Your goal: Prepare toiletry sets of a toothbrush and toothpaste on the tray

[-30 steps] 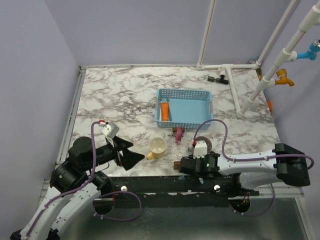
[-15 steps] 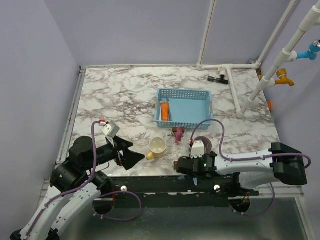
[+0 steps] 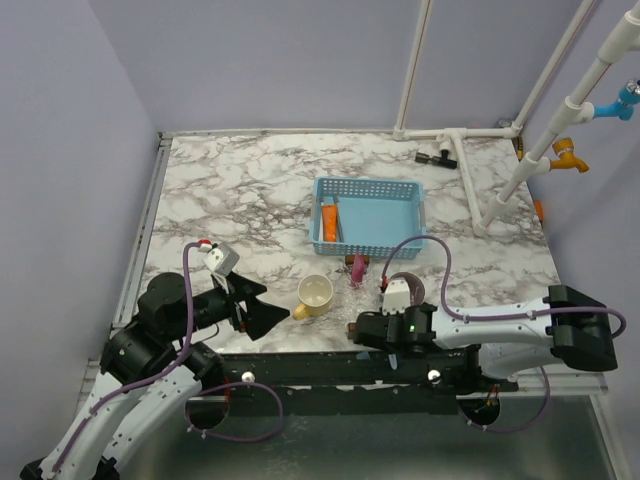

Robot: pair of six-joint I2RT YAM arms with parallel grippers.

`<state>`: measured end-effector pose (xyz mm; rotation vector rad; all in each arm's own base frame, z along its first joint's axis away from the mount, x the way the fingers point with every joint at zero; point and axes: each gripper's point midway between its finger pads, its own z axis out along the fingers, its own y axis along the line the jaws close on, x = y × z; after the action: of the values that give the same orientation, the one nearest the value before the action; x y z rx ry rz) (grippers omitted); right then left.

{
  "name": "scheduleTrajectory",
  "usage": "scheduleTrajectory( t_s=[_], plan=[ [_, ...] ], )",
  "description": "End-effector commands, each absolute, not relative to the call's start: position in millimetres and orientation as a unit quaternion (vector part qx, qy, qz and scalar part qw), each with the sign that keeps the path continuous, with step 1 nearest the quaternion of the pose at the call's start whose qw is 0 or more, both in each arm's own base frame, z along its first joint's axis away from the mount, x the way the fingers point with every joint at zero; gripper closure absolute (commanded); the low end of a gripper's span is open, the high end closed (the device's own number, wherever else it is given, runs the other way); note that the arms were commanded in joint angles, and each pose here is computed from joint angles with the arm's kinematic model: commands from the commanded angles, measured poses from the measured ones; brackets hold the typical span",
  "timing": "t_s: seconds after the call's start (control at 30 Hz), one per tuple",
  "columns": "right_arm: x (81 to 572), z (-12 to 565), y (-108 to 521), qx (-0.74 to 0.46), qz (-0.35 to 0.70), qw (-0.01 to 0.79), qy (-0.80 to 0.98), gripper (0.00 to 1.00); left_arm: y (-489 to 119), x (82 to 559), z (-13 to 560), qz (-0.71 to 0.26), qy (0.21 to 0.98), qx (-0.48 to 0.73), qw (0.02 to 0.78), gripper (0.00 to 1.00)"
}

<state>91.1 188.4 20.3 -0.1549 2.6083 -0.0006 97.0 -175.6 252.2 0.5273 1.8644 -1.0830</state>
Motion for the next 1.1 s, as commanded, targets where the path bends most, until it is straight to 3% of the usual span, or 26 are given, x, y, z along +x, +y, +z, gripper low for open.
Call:
scheduleTrajectory(
  t_s=[0.0,0.53,1.07],
  plan=[
    [103.7,50.0,186.0,-0.045,-0.001,0.302,0.952,1.00,-175.4,100.0,252.3,-0.434,0.751,0.211,0.451,0.01],
    [118.8,105.5,194.1,-0.024,0.023,0.346,0.938,1.00,-175.6,99.4,253.9,-0.437,0.750,0.210,0.451,0.01],
    [142.9,229.9,279.3,-0.031,0.239,0.435,0.867,0.99,-187.1,86.6,265.0,-0.490,0.736,0.203,0.420,0.01]
  ],
)
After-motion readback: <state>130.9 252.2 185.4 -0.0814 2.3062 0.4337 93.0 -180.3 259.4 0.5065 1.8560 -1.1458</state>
